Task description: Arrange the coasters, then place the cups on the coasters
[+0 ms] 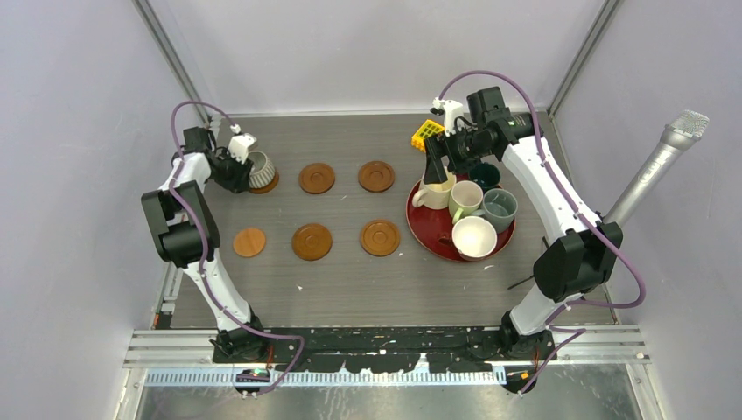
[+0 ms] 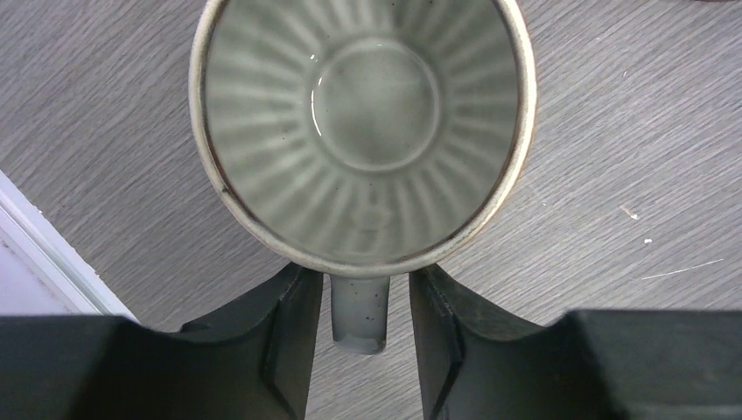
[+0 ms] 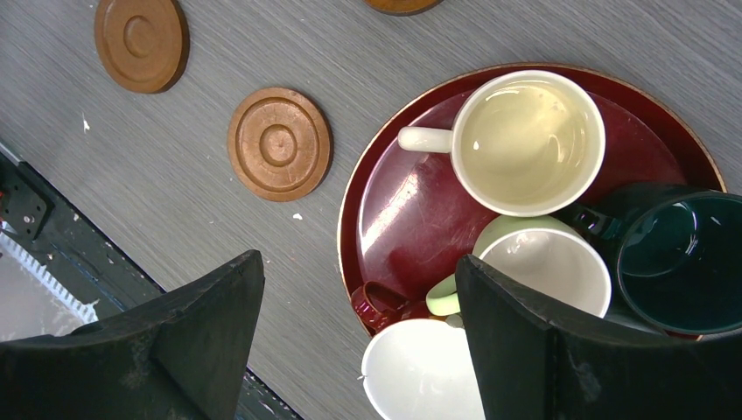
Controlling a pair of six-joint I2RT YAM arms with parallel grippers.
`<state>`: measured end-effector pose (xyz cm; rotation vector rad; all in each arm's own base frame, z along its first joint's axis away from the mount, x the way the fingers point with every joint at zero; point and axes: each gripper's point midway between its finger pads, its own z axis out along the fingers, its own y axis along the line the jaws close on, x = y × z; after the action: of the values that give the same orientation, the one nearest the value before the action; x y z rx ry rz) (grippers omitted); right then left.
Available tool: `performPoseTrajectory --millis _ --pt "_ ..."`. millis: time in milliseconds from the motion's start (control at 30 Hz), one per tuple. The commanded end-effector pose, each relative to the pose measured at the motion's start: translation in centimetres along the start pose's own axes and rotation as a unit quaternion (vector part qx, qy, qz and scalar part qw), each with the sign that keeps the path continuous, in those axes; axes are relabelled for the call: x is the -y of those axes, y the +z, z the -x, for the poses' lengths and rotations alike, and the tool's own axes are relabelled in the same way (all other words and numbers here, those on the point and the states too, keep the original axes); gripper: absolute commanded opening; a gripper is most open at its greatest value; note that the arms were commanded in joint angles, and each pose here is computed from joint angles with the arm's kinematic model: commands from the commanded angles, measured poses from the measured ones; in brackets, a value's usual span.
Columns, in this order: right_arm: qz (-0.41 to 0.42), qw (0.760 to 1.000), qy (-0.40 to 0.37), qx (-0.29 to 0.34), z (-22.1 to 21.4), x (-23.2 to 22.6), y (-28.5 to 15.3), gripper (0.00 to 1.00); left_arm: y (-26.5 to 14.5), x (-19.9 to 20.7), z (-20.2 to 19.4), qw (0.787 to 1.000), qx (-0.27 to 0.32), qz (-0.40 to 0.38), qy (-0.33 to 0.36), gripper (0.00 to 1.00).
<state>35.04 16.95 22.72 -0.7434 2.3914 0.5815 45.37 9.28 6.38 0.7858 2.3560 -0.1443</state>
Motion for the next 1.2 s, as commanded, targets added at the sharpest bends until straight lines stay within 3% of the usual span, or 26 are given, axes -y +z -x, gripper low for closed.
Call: performPoseTrajectory --millis 0,467,867,1033,1167 --pt "-0.001 1.000 -0.016 0.024 1.6 -0.3 -0.7 0.85 -1.0 0.2 1.0 1.000 0.020 -0.002 0.004 0.45" --pt "0.002 0.999 -0.018 0.027 1.3 -0.6 -1.0 0.85 -3.8 0.2 2.9 1.000 0.028 0.002 -0.012 0.61" --pt "-0.006 0.999 -0.018 0.039 1.2 -0.8 -1.8 0.85 -11.5 0.8 9.7 0.994 0.095 0.031 -0.051 0.72" --pt "-0.016 0.999 0.002 0.048 0.6 -0.6 -2.9 0.85 -12.9 4.8 12.8 0.994 0.110 0.013 -0.015 0.74" --pt "-0.029 0.997 0.035 0.067 0.7 0.2 -4.4 0.85 -12.4 10.6 15.3 0.992 0.121 -0.025 0.032 0.74"
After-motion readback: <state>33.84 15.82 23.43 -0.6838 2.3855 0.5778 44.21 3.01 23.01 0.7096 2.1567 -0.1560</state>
